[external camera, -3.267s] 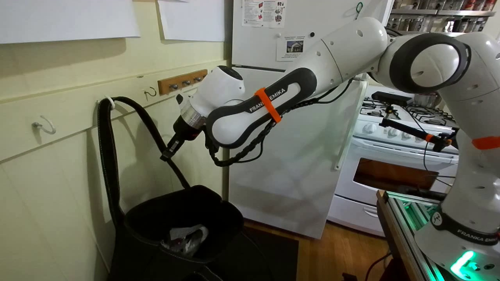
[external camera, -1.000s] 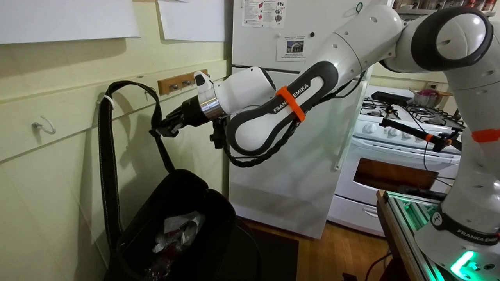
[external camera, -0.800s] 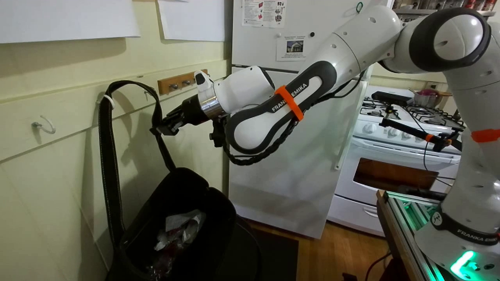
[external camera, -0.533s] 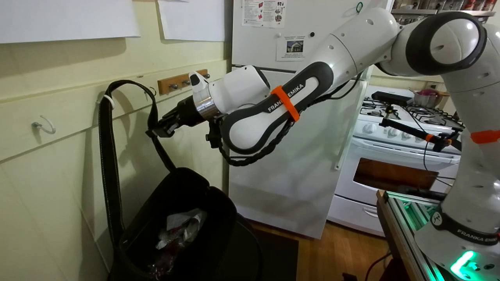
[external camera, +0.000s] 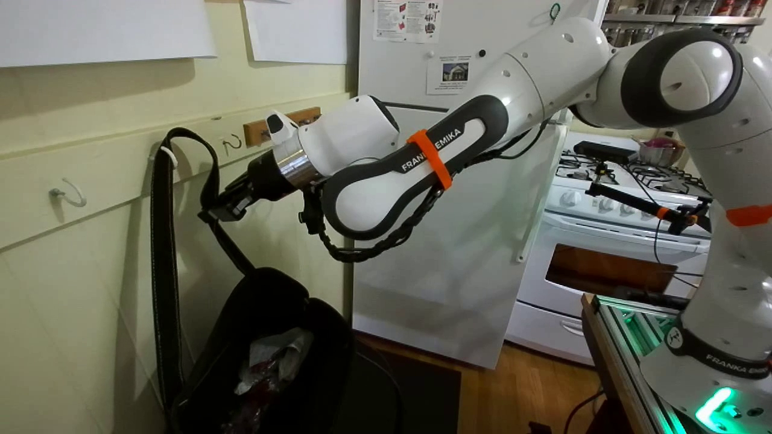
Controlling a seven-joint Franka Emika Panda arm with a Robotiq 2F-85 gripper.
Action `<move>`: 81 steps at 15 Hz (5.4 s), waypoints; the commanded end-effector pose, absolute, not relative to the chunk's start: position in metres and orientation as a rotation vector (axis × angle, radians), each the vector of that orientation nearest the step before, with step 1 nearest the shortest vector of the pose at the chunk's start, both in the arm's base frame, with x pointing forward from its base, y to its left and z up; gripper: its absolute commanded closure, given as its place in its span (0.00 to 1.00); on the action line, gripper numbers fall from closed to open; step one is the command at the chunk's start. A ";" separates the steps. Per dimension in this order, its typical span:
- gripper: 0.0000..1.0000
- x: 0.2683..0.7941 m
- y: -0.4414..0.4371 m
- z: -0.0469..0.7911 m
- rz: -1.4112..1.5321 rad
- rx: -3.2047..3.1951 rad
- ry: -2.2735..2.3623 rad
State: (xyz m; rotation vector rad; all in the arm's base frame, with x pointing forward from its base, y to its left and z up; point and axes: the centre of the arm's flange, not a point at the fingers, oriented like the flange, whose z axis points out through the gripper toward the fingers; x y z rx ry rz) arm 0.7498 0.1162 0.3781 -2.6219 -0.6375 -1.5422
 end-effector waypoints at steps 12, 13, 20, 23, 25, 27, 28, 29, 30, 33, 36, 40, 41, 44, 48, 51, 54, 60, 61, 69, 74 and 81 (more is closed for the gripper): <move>0.96 0.747 0.155 0.429 -1.839 -2.368 -0.892; 0.96 0.746 0.158 0.431 -1.852 -2.356 -0.909; 0.96 0.731 0.164 0.446 -1.925 -2.274 -1.013; 0.96 0.720 0.178 0.452 -1.924 -2.207 -1.103; 0.96 0.713 0.187 0.457 -1.922 -2.163 -1.146; 0.96 0.708 0.193 0.460 -1.930 -2.132 -1.171; 0.96 0.707 0.191 0.463 -1.943 -2.126 -1.168; 0.96 0.707 0.188 0.464 -1.957 -2.122 -1.160; 0.96 0.708 0.183 0.467 -1.967 -2.125 -1.149; 0.96 0.716 0.167 0.471 -1.987 -2.142 -1.110; 0.96 0.727 0.157 0.471 -1.958 -2.133 -1.106; 0.96 0.739 0.156 0.467 -1.836 -2.097 -1.148; 0.96 0.740 0.156 0.466 -1.805 -2.094 -1.163; 0.96 0.737 0.148 0.463 -1.703 -2.117 -1.238; 0.96 0.734 0.127 0.453 -1.534 -2.224 -1.304; 0.96 0.740 0.118 0.434 -1.362 -2.264 -1.345; 0.96 0.744 0.113 0.422 -1.262 -2.263 -1.374; 0.85 0.744 0.107 0.408 -1.288 -2.284 -1.329; 0.85 0.744 0.107 0.408 -1.288 -2.284 -1.330; 0.85 0.744 0.108 0.409 -1.289 -2.284 -1.330; 0.85 0.744 0.108 0.409 -1.289 -2.284 -1.331; 0.85 0.744 0.108 0.409 -1.288 -2.283 -1.331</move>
